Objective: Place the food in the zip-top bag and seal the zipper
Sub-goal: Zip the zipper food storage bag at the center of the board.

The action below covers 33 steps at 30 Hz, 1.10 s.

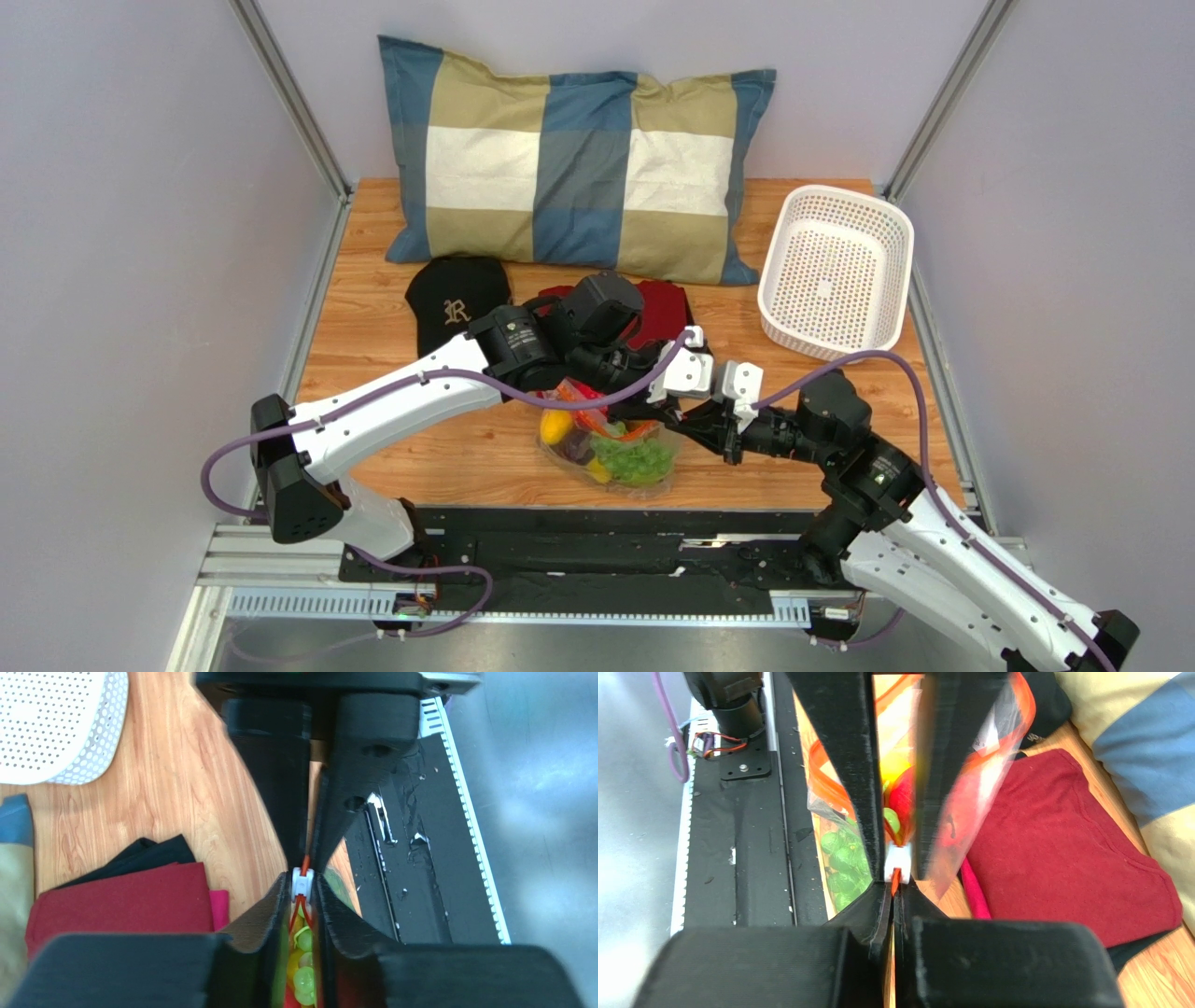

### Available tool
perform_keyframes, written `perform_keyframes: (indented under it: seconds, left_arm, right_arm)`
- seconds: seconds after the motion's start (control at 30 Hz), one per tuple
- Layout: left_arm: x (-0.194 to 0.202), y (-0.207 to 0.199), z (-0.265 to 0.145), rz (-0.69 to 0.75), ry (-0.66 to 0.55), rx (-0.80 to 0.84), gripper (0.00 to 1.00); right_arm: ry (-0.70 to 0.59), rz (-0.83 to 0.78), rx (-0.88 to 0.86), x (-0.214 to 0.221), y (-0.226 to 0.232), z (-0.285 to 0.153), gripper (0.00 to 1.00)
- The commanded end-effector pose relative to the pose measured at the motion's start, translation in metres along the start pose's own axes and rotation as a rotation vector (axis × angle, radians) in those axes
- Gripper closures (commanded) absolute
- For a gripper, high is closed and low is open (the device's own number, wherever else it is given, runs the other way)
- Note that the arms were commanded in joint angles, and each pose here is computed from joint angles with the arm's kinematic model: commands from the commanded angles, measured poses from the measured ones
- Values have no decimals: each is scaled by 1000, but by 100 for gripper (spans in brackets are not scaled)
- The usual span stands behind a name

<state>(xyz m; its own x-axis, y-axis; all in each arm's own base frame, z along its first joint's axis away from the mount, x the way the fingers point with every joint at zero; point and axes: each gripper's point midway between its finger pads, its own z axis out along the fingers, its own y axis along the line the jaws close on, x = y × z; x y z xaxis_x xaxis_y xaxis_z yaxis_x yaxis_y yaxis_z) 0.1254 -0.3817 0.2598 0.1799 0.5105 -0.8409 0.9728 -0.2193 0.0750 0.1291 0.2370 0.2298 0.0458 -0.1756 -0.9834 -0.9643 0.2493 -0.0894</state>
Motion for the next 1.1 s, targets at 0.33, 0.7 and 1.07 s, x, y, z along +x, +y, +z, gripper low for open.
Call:
perform_keyframes:
  seconds: [0.33,0.7,1.07]
  left_arm:
    - [61,-4,-29,-6,186,-20,92]
    - [94,11,-66,-73,252,-105,91]
    - [113,23,-118,-82,297,-222,91]
  right_arm:
    - [-68,-51,94,-18,-6,-21,100]
    - [-33,-38,210,-9,-16,-39,100]
    - [17,-55,331,-2,-31,-58,100]
